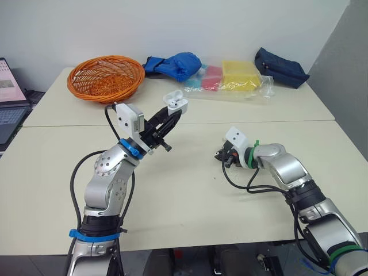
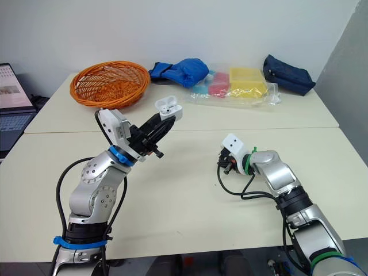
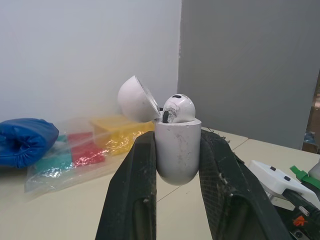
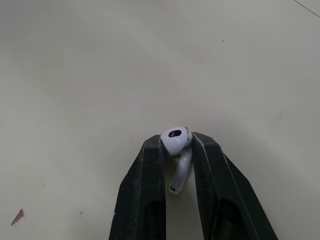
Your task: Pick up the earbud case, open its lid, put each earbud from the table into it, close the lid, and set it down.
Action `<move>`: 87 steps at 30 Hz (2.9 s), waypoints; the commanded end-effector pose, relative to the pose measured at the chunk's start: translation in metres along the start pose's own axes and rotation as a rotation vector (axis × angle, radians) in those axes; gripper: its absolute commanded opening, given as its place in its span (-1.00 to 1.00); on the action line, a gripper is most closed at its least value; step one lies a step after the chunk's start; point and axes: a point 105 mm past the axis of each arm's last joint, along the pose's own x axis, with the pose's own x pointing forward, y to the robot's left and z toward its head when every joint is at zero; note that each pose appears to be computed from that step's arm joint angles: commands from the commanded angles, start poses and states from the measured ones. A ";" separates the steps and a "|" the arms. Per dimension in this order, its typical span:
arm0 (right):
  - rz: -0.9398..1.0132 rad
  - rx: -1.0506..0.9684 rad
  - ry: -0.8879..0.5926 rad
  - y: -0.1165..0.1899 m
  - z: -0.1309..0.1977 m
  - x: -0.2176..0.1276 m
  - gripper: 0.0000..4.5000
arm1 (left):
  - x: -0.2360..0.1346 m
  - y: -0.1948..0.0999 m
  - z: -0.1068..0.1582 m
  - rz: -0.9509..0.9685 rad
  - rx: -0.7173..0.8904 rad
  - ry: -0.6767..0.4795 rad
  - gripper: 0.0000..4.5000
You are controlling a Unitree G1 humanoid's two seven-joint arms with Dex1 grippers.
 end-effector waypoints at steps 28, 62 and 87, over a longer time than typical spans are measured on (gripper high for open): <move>0.258 -0.226 0.742 -0.053 -0.149 -0.212 -0.83 | -0.011 -0.014 0.009 0.007 0.018 -0.026 -0.65; 0.204 -0.127 0.750 -0.047 -0.153 -0.215 -0.06 | -0.006 -0.018 0.008 -0.017 -0.012 -0.033 -0.65; 0.206 -0.232 0.376 -0.042 -0.077 -0.168 -0.81 | -0.004 -0.017 0.008 -0.029 -0.007 -0.029 -0.65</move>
